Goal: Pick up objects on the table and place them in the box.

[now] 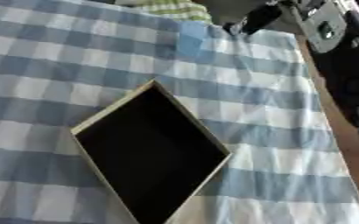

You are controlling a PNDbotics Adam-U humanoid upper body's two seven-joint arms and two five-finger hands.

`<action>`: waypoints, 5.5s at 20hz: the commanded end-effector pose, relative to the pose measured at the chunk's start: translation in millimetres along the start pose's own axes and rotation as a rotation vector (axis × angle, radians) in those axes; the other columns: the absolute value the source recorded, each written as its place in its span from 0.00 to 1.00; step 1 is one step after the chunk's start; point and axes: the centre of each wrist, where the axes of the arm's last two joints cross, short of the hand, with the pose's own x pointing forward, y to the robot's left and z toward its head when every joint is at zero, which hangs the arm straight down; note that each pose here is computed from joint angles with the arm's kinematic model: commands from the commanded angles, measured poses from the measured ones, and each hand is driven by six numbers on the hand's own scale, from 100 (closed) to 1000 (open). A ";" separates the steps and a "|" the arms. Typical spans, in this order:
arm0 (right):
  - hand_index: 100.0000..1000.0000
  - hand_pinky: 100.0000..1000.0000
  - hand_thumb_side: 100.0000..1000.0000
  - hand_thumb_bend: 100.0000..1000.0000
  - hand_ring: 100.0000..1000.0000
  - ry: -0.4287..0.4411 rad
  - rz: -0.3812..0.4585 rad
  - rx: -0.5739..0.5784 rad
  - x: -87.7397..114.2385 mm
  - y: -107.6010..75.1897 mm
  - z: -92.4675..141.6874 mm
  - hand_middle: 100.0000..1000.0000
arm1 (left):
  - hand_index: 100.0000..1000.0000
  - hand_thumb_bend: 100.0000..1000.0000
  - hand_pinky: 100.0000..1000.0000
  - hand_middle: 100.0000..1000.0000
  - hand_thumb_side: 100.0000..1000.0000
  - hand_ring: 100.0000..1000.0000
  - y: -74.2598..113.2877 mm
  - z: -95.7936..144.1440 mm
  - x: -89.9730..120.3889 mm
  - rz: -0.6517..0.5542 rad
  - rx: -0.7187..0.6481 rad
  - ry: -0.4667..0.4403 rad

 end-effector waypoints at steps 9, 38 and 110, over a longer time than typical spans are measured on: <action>1.00 0.94 0.41 0.17 0.98 0.003 -0.042 0.004 -0.9 -10.0 -1.9 0.91 | 0.73 0.28 0.56 0.65 0.50 0.66 0.3 -8.4 7.2 0.010 -0.014 -0.038; 1.00 0.95 0.43 0.21 1.00 0.043 -0.034 -0.032 -17.7 -14.2 11.6 0.92 | 0.72 0.28 0.55 0.64 0.53 0.64 -1.2 -8.7 7.4 -0.003 -0.018 -0.043; 0.65 0.77 0.36 0.08 0.70 0.024 -0.090 -0.173 -18.7 -6.7 9.8 0.32 | 0.72 0.24 0.55 0.64 0.54 0.64 -5.7 -6.1 6.8 -0.004 -0.042 -0.027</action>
